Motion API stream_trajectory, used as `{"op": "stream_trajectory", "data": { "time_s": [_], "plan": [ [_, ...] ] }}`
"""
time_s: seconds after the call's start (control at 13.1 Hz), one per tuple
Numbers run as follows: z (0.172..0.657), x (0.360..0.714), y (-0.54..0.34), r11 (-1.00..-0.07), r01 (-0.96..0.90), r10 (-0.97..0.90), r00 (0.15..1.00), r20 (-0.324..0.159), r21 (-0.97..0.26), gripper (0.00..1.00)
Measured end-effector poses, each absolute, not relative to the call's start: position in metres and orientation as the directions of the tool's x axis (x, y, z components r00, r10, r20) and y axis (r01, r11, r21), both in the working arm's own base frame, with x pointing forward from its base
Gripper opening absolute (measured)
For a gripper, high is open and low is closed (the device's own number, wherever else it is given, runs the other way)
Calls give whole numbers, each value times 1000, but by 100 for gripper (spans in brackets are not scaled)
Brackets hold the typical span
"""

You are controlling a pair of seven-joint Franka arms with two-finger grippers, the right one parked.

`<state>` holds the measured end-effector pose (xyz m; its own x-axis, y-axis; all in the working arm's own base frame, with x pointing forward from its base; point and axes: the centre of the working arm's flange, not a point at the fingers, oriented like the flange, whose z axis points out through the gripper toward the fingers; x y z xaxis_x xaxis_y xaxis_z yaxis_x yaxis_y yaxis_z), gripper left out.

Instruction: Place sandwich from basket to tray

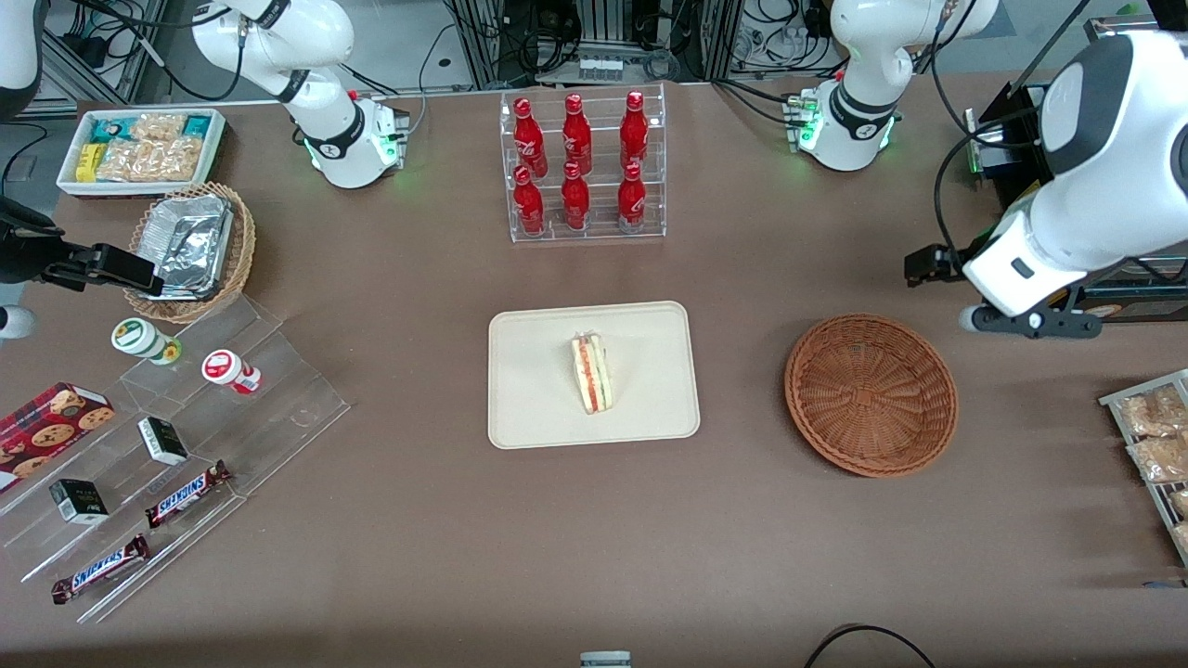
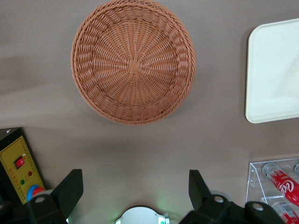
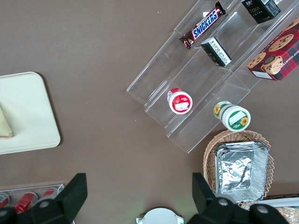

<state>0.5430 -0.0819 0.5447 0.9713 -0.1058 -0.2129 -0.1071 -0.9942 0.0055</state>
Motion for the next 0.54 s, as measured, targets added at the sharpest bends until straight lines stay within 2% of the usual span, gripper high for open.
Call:
{"op": "stream_trajectory", "data": {
  "time_s": [0.54],
  "plan": [
    [572,529,-62,-997,-71,-68,978,-198,-6,100]
  ]
}}
